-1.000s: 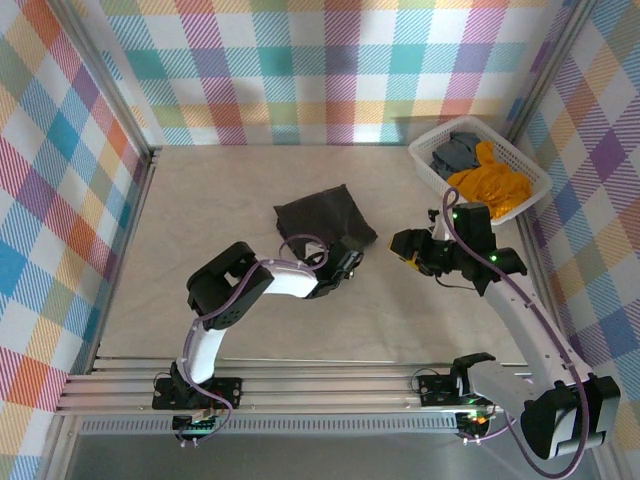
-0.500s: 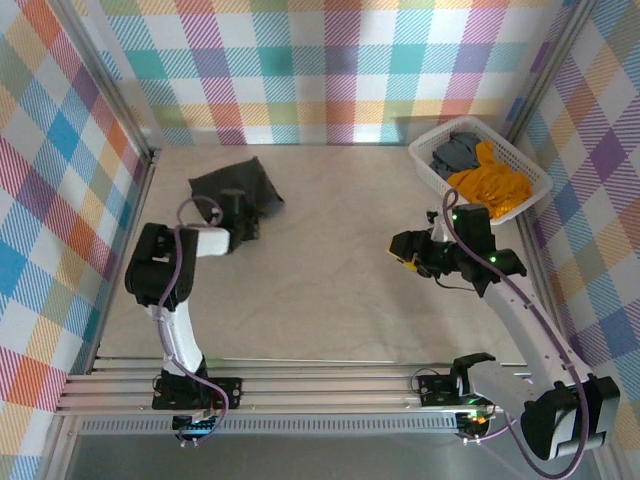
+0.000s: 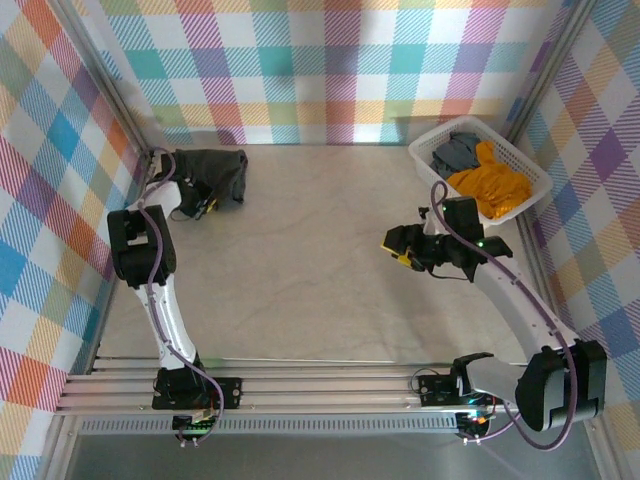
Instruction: Fold and stack the t-shirts
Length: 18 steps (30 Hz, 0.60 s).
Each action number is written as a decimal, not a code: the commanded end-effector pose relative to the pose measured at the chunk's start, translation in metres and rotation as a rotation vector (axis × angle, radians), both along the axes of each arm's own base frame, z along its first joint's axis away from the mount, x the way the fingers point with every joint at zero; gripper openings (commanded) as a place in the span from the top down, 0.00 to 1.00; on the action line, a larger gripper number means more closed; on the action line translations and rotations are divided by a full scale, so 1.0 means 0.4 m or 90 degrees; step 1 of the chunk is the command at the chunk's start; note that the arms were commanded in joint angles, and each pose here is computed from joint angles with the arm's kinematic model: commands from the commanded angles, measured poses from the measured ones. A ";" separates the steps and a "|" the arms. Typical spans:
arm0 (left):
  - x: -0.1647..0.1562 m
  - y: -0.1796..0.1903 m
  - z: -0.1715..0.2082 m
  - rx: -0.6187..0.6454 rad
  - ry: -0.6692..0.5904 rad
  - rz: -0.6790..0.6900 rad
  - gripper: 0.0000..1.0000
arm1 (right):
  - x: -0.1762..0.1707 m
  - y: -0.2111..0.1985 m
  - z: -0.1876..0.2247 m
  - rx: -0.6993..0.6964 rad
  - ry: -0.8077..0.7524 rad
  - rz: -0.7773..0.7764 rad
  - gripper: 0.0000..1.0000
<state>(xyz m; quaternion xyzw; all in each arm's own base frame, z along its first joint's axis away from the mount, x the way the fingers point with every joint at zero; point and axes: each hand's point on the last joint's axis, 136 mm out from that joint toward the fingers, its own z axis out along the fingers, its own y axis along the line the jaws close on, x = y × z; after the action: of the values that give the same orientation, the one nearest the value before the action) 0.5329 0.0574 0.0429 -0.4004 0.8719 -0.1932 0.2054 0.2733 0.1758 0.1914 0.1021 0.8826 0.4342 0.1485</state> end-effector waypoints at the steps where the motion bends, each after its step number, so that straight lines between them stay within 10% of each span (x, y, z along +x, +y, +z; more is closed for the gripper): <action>1: -0.018 0.029 -0.038 0.028 0.053 -0.053 0.87 | 0.024 0.029 0.055 0.024 -0.043 0.025 0.47; 5: -0.008 0.026 -0.008 0.014 0.027 -0.032 0.68 | 0.029 0.048 0.092 0.044 -0.095 0.037 0.47; 7: -0.039 0.038 0.034 0.032 0.006 0.010 0.10 | 0.031 0.043 0.127 0.054 -0.143 0.021 0.47; 8: -0.059 0.045 0.070 0.047 -0.020 0.036 0.00 | 0.030 0.036 0.145 0.057 -0.171 0.008 0.46; 12: -0.175 0.035 0.245 0.056 -0.124 0.117 0.00 | 0.017 0.005 0.233 0.074 -0.273 -0.043 0.36; 13: -0.204 0.021 0.277 0.053 -0.141 0.117 0.00 | 0.013 0.003 0.248 0.082 -0.287 -0.049 0.01; 18: -0.391 -0.076 0.433 0.152 -0.190 0.079 0.00 | -0.008 -0.045 0.269 0.045 -0.313 -0.106 0.00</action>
<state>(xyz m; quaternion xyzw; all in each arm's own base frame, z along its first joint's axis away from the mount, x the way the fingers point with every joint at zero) 0.4148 0.0472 0.1896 -0.4135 0.8198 -0.1686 0.3586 0.2686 0.1703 0.2948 0.0490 0.7968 0.4864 0.3551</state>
